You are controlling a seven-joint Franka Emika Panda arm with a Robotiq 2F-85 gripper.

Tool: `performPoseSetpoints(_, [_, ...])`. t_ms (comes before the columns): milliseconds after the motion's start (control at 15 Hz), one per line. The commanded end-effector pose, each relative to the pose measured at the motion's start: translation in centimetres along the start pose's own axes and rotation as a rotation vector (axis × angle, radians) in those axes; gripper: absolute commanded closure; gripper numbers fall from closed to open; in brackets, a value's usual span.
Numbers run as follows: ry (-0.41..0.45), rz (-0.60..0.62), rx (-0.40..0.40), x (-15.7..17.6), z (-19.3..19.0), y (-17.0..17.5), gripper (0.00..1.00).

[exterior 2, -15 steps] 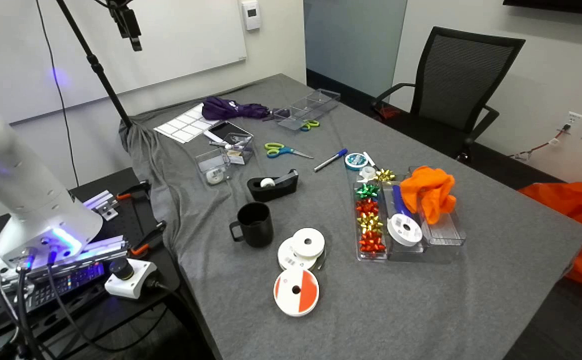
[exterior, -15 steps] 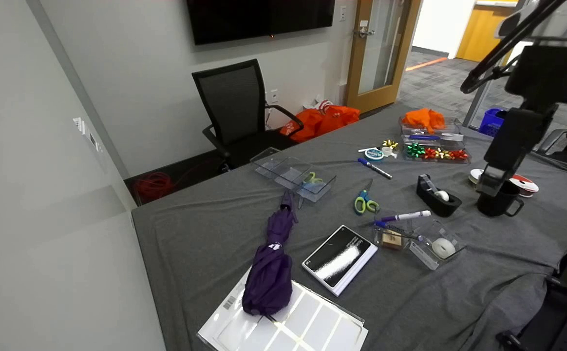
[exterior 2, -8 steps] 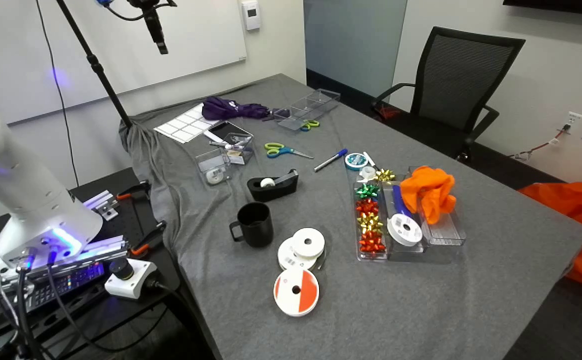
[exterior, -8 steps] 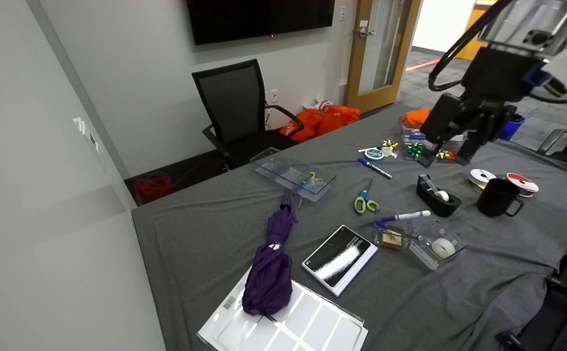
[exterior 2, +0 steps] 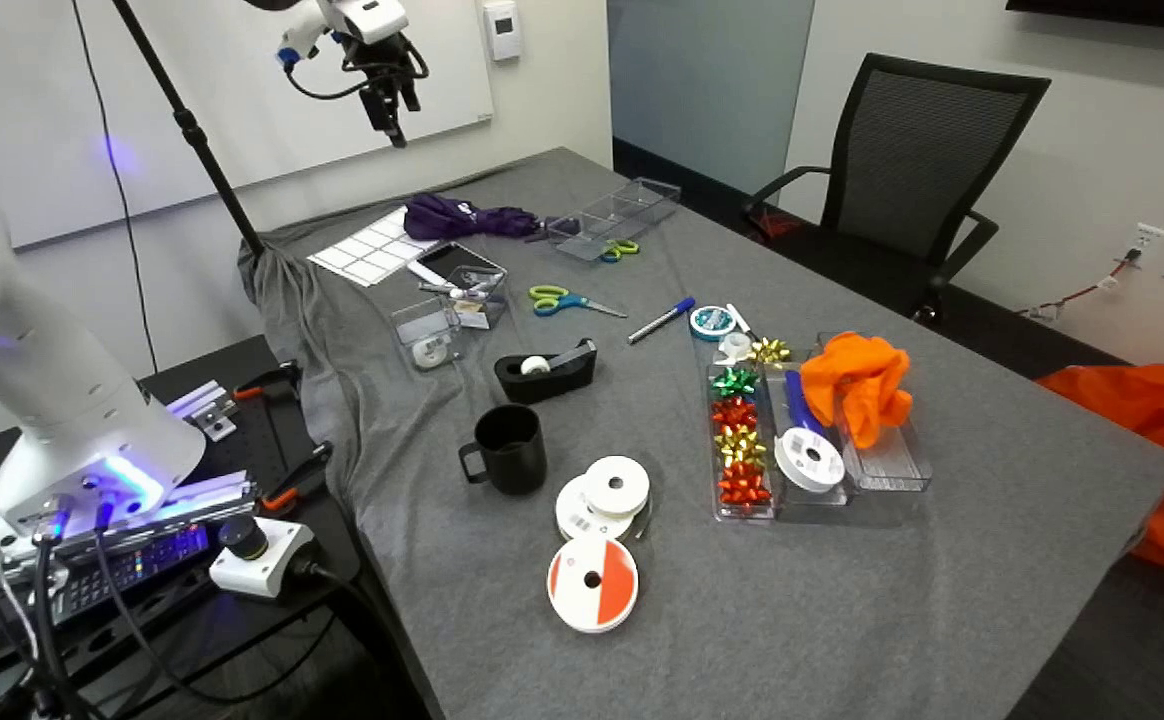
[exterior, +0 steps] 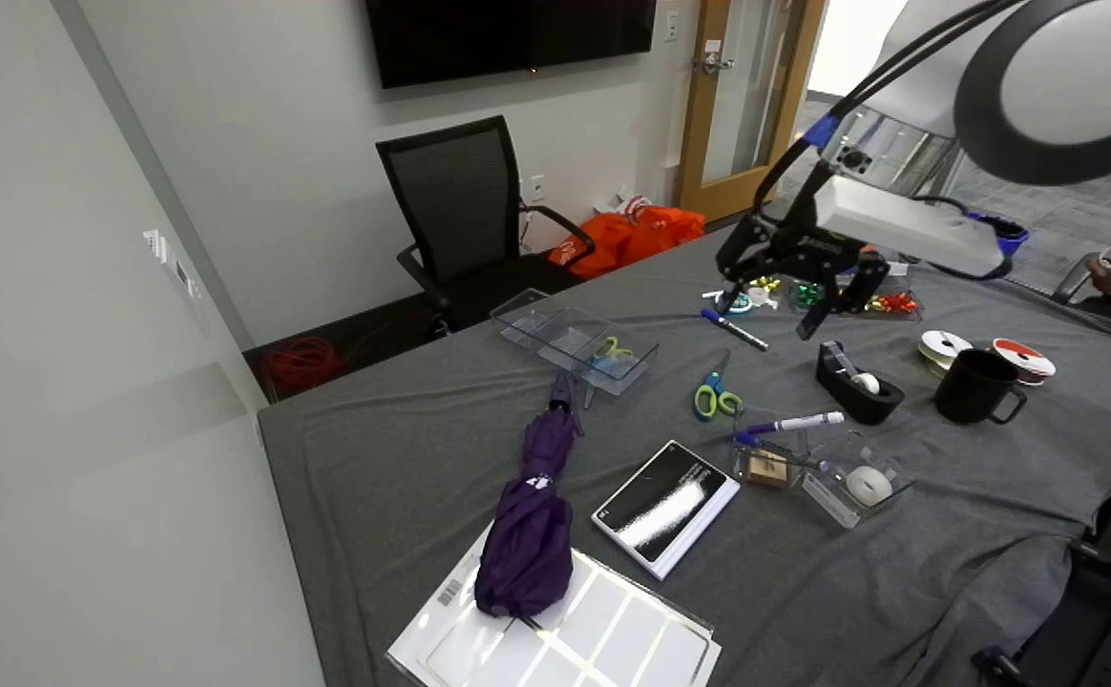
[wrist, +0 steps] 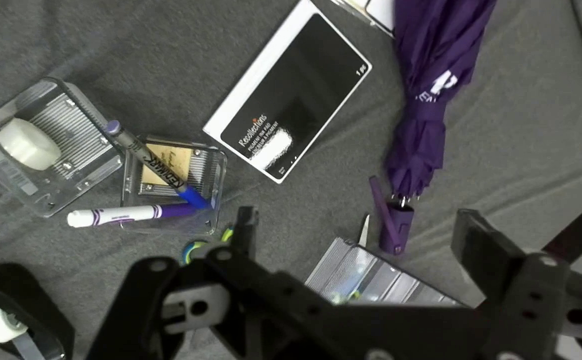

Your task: Turn the clear object to the right

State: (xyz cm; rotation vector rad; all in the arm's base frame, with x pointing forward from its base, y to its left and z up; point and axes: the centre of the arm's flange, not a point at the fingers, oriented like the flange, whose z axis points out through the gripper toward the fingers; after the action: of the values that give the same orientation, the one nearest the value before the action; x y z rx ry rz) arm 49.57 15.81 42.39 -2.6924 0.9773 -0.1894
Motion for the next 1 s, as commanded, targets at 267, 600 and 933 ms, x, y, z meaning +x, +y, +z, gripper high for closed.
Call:
performPoseSetpoints(267, [0.117, 0.417, 0.037, 6.1, 4.1, -5.7, 0.0])
performPoseSetpoints(600, [0.124, 0.441, 0.032, 6.5, 4.1, -4.6, 0.0])
performPoseSetpoints(933, [0.124, 0.444, 0.036, 6.5, 4.1, -4.8, 0.0])
